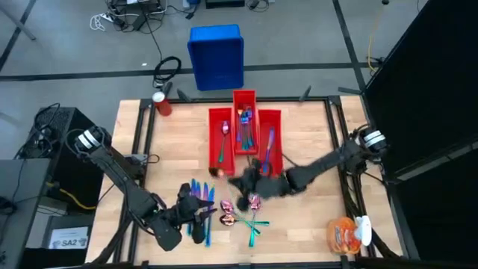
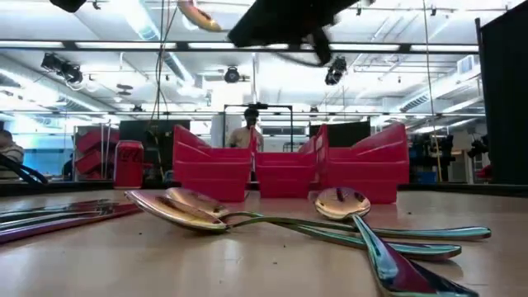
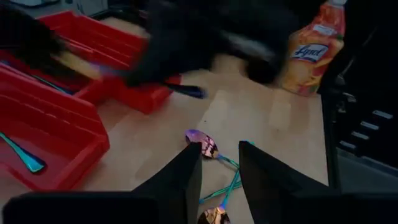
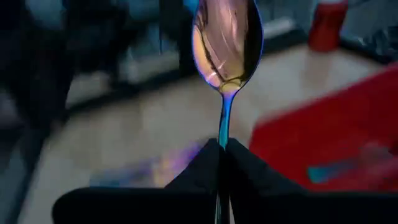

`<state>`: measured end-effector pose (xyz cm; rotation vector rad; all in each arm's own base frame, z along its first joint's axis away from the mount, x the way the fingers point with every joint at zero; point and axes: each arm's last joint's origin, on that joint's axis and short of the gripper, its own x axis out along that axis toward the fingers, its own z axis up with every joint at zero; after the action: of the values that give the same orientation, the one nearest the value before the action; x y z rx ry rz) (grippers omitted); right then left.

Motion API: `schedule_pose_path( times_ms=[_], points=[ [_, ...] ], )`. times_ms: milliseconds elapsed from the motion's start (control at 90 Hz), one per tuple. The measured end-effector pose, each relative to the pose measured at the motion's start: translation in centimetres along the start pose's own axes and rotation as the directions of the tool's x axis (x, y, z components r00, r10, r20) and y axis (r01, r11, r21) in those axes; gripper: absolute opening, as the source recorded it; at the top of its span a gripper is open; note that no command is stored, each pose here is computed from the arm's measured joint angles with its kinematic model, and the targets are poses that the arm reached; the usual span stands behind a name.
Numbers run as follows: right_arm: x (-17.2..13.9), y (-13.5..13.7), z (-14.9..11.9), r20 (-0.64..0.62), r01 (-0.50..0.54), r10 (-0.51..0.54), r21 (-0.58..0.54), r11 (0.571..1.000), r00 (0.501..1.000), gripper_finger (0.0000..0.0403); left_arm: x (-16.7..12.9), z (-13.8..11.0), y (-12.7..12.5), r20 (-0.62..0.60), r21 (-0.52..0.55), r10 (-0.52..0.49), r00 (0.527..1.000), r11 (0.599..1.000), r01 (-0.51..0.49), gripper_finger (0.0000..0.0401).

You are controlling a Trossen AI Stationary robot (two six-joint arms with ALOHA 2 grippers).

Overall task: Sort silverware
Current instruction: Put the iridescent spoon into the left orange bin

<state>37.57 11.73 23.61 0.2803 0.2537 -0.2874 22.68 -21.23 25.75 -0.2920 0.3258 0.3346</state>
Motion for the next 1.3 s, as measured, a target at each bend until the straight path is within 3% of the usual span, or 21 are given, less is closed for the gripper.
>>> schedule_pose_path(
  times_ms=[100, 189, 300, 467, 722, 911, 1089, 1300],
  points=[
    [1.5, -2.5, 1.8, 0.174, -0.076, 0.045, 0.18, 0.981, 0.984, 0.0, 0.0, 0.0, 0.0, 0.001, 0.003, -0.002, 1.0, 1.0, 0.002, 0.009],
    [2.5, -5.7, 2.2, 0.25, -0.029, -0.052, 0.311, 0.95, 0.967, 0.0, 0.0, 0.1, -0.1, 0.004, 0.007, -0.006, 1.0, 1.0, 0.006, 0.009],
    [3.2, -9.1, 2.0, 0.284, 0.081, -0.222, 0.435, 0.897, 0.933, 0.0, 0.0, 0.0, -0.1, 0.002, 0.012, -0.004, 1.0, 1.0, 0.004, 0.009],
    [3.7, -11.7, 1.8, 0.262, 0.118, -0.3, 0.54, 0.833, 0.917, 0.0, 0.0, 0.1, 0.0, 0.005, 0.039, -0.002, 1.0, 0.999, 0.002, 0.009],
    [3.9, -12.5, 2.0, 0.264, 0.113, -0.335, 0.609, 0.785, 0.904, 0.0, 0.5, 0.3, 0.2, 0.013, 0.03, 0.017, 1.0, 0.999, -0.018, 0.009],
    [5.6, -11.3, 1.3, 0.252, 0.177, -0.367, 0.555, 0.813, 0.896, 0.0, 1.0, 0.7, 0.4, 0.012, 0.015, 0.027, 1.0, 1.0, -0.028, 0.009],
    [9.1, -9.7, 0.5, 0.193, 0.241, -0.369, 0.479, 0.844, 0.909, 0.0, 1.3, 0.7, 0.5, -0.009, -0.007, 0.012, 1.0, 1.0, -0.012, 0.009],
    [10.5, -10.6, 1.2, 0.177, 0.283, -0.412, 0.491, 0.824, 0.894, 0.0, 1.0, 0.5, 0.3, -0.025, -0.013, -0.008, 1.0, 1.0, 0.007, 0.009]
  ],
)
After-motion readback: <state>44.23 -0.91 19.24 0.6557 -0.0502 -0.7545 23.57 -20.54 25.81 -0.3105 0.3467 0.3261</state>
